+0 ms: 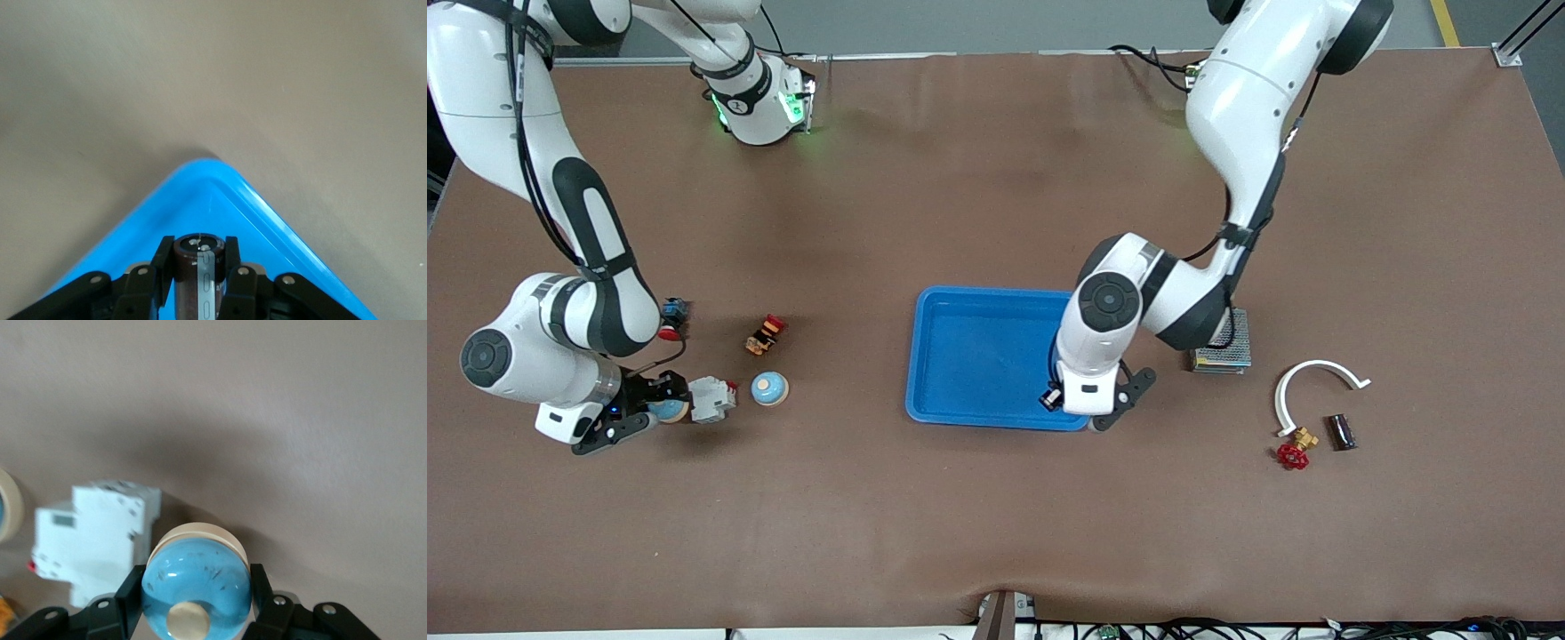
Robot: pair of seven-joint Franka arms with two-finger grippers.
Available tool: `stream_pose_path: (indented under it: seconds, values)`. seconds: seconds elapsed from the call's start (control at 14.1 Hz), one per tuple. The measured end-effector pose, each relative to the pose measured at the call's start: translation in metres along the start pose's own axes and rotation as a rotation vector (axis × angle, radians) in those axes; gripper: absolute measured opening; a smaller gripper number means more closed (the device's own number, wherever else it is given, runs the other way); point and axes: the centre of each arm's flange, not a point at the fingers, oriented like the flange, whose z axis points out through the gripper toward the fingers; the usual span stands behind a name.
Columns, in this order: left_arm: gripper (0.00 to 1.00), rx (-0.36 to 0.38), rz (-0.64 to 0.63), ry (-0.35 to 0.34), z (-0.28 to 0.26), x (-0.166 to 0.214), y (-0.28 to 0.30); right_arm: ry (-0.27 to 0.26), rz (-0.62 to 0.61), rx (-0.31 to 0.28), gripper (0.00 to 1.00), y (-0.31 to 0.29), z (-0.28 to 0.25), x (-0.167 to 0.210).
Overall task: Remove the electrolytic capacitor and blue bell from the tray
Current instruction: 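Place the bell with the right gripper while the left gripper lifts the capacitor, then place the capacitor with the left gripper while the right gripper draws back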
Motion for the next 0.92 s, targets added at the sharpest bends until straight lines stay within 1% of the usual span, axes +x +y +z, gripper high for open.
stream_pose_path:
  seconds: [0.21, 0.35, 0.5, 0.78, 0.92]
  values:
    - [0.34, 0.050, 0.064, -0.006, -0.030, 0.059, -0.026, -0.010, -0.018, 0.009, 0.67, 0.022, 0.008, -0.023]
    - [0.34, 0.096, 0.128, -0.025, -0.043, 0.105, -0.052, -0.009, -0.025, 0.013, 0.67, 0.031, 0.008, -0.030]
    - [0.34, 0.127, 0.197, -0.049, -0.053, 0.149, -0.082, -0.006, -0.027, 0.017, 0.67, 0.035, 0.008, -0.034]
    - [0.34, 0.140, 0.371, -0.085, -0.067, 0.227, -0.153, 0.012, -0.027, 0.003, 0.67, 0.034, 0.011, -0.034]
    - [0.34, 0.141, 0.454, -0.101, -0.075, 0.250, -0.191, 0.026, -0.026, -0.011, 0.67, 0.033, 0.018, -0.037]
